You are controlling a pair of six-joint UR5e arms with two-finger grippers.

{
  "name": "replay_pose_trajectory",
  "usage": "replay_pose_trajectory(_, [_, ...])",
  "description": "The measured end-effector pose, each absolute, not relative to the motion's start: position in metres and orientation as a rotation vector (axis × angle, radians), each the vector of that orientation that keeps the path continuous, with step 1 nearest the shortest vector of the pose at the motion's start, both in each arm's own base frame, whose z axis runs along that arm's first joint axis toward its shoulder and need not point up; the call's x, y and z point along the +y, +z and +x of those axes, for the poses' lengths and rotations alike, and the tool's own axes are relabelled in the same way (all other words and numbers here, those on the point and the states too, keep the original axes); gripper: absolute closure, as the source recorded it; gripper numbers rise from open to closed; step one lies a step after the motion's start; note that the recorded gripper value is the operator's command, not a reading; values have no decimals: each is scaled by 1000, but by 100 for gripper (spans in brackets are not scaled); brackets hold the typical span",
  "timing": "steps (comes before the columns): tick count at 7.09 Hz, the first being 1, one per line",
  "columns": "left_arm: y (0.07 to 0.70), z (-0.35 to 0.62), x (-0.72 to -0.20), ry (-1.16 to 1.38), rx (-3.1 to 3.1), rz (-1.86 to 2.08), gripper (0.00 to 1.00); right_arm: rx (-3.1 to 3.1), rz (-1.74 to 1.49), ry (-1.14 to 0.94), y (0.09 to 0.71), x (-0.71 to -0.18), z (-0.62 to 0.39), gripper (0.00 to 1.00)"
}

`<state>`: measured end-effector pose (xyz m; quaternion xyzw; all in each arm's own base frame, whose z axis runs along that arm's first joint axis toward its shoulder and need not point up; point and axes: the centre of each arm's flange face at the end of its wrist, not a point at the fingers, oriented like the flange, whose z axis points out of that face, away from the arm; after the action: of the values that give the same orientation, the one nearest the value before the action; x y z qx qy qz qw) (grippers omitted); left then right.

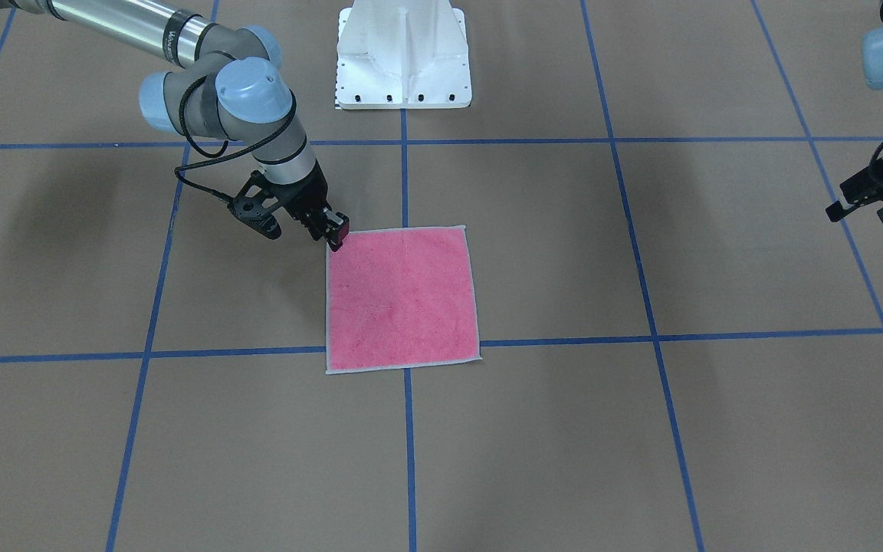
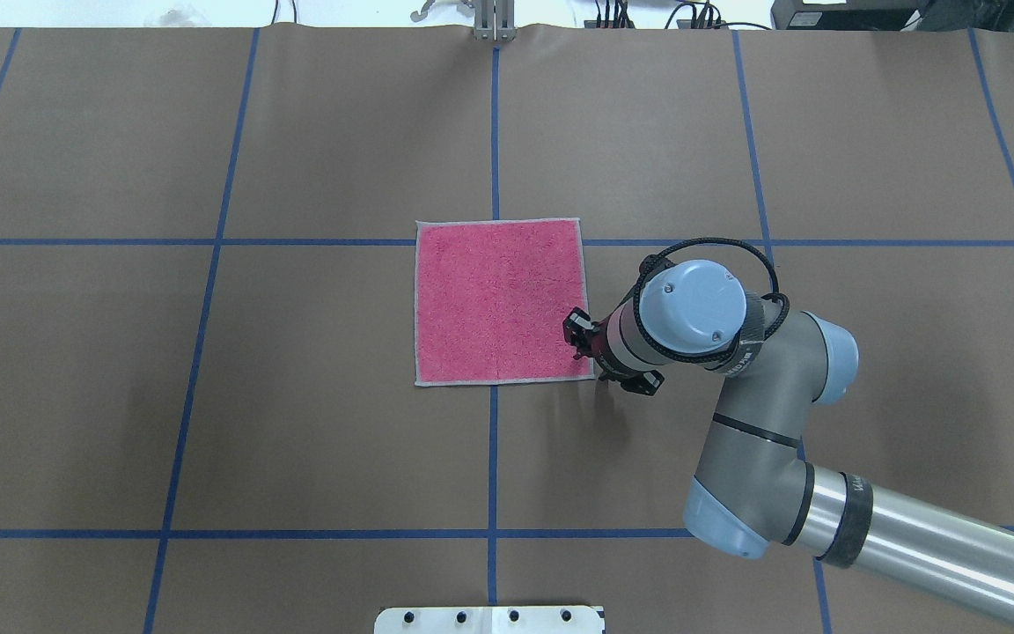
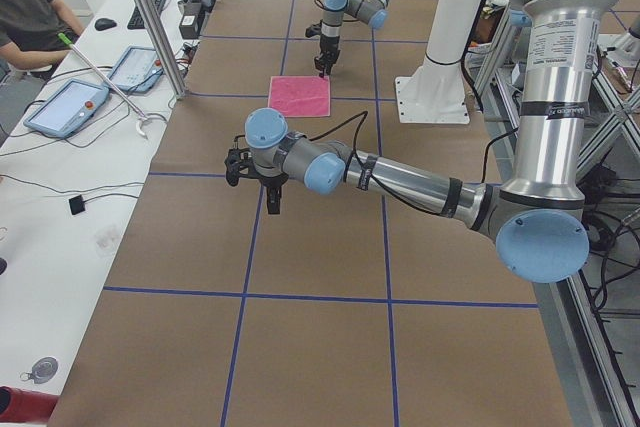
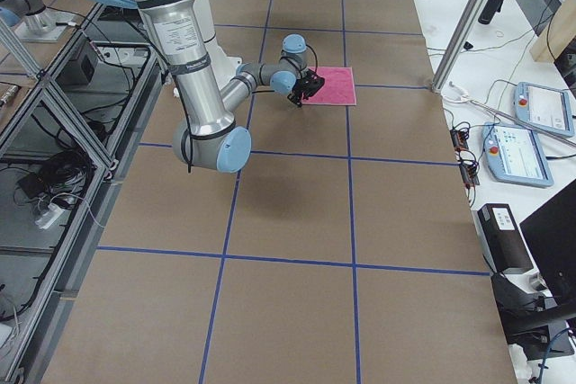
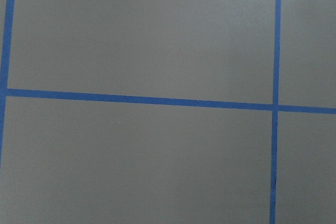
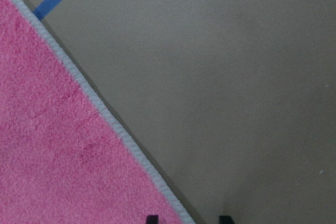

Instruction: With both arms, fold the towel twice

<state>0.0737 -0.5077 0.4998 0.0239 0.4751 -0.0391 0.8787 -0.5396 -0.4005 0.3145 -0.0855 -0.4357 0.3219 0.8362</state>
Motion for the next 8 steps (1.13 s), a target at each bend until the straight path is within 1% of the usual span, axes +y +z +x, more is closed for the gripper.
replay_pose_trajectory(5, [504,74,-508,-84,988,44,0,-925,-185,674,312,-396,-543,52])
replay_pose_trajectory(6, [504,74,-508,-84,988,43,0,-923,-186,671,313,-394,-545,56])
replay_pose_trajectory(7, [504,74,-508,-84,988,43,0,-922,-187,670,314,-393,-546,64])
replay_pose_trajectory(8, [504,74,-508,-85,988,43,0,-920,-187,670,314,-393,-545,79])
